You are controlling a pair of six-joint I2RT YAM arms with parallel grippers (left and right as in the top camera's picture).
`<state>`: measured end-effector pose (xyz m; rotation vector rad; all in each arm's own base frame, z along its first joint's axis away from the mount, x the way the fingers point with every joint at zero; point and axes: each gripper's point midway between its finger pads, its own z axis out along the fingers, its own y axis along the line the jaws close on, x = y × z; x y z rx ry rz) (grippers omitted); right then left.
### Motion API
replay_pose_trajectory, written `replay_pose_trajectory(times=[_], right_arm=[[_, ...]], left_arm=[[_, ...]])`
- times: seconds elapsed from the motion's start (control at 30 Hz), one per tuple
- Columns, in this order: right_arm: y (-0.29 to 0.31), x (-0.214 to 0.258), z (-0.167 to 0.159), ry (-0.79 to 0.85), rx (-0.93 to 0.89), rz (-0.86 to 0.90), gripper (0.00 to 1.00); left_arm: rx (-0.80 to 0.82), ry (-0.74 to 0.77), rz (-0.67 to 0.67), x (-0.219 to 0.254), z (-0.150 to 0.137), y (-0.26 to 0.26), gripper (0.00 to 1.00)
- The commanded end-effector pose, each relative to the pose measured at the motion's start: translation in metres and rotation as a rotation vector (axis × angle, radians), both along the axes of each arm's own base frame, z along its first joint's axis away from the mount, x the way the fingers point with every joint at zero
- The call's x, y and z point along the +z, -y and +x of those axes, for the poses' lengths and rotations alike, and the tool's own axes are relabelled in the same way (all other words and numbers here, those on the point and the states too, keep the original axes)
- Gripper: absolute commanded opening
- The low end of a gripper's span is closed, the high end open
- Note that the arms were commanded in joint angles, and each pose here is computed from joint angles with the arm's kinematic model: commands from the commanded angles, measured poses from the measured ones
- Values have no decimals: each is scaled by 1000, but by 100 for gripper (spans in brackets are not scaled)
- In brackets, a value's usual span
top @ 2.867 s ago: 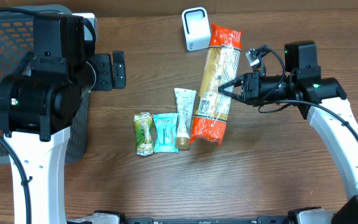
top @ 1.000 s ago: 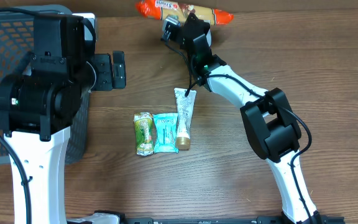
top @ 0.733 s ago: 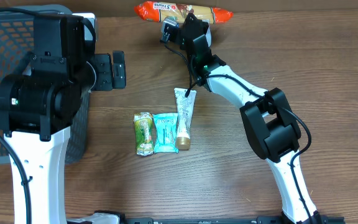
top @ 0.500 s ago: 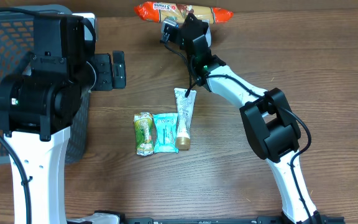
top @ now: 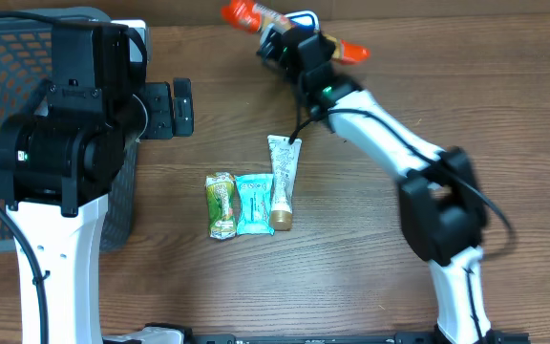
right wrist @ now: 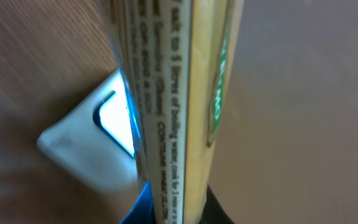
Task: Scan the item barcode
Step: 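Place the spaghetti pack on the table's right side and release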
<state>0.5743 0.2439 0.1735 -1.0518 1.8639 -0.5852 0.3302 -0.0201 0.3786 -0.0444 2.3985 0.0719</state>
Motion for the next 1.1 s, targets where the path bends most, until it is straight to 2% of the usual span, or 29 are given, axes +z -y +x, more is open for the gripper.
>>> replay_pose_trajectory(times=[0.0,0.1,0.2,0.3,0.37,0.57,0.7,0.83,0.87,0.9,0.93,0.97,1.0,1.07], right_arm=[[49,176,-41,172,-159,451,4],[73,169,-89,-61,-201,607,4],[103,142,-137,-338,-302,726,4],[140,102,-170,-568,-489,774,4],[158,76,-183,-665,-580,769,4],[212,-16,-199,-817,-795,746,4],[228,-59,-203,-882,-747,790,4],[256,-85,-207,-905,-832,830,6],[262,-86,-207,-902,-855,842,11],[265,-86,-207,-897,-871,855,20],[268,-85,-206,-891,-887,876,46],[269,-82,-205,-889,-884,891,67],[268,-79,-204,-892,-877,909,75],[263,-71,-202,-904,-855,937,84]], left_arm=[[-11,0,7,0,1,2,100],[-11,0,7,0,1,2,100],[-11,0,7,0,1,2,100],[-11,0,7,0,1,2,100],[-11,0,7,0,1,2,100],[-11,0,7,0,1,2,100],[-11,0,7,0,1,2,100],[-11,0,7,0,1,2,100],[-11,-1,7,0,1,2,100],[-11,0,7,0,1,2,100],[-11,0,7,0,1,2,100],[-11,0,7,0,1,2,100],[-11,-1,7,0,1,2,99],[-11,0,7,0,1,2,99]])
